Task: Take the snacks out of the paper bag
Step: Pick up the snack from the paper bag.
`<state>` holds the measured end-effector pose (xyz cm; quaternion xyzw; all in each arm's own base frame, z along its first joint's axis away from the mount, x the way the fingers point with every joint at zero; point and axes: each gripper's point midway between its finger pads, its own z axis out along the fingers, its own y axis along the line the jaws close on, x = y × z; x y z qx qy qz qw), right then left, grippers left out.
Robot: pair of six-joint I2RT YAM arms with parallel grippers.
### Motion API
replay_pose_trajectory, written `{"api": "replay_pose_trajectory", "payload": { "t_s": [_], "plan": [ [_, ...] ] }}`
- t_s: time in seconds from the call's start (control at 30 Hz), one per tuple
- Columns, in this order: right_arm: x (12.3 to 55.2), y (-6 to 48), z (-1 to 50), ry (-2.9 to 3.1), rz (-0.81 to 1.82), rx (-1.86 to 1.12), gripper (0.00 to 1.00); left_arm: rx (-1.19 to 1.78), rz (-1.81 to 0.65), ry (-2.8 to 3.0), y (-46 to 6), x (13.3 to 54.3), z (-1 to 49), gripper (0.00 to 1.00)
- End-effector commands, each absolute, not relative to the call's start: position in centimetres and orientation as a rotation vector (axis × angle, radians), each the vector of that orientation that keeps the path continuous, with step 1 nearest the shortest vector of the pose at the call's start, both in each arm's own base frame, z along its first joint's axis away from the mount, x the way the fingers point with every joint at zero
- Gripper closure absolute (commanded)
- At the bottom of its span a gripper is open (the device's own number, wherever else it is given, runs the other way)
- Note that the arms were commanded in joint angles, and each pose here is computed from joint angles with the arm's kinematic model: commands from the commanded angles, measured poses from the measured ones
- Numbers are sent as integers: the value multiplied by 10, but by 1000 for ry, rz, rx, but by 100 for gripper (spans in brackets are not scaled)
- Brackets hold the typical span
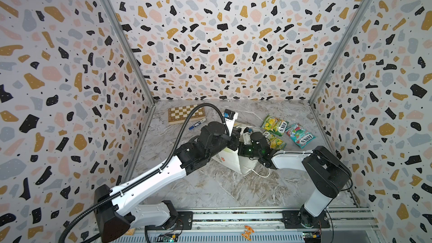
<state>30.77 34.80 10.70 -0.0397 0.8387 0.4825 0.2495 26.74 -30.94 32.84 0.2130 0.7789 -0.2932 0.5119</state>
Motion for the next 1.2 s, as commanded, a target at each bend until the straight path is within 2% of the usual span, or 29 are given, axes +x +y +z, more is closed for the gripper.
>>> {"api": "replay_pose_trajectory", "payload": {
  "t_s": [0.0, 0.07, 0.23, 0.3, 1.17],
  "plan": [
    [314, 359, 123, 2231, 1365, -93, 51, 513, -726, 1801, -311, 266, 348, 100],
    [313, 363, 122, 2233, 1369, -104, 58, 507, -718, 1802, -309, 266, 348, 100],
    [312, 366, 128, 2218, 1353, -149, 92, 495, -689, 1813, -305, 268, 344, 100],
    [313, 364, 131, 2213, 1312, -168, 100, 489, -672, 1824, -303, 270, 341, 100],
    [281, 334, 175, 2136, 1113, -454, 100, 393, -535, 1873, -285, 285, 326, 100]
  ]
}}
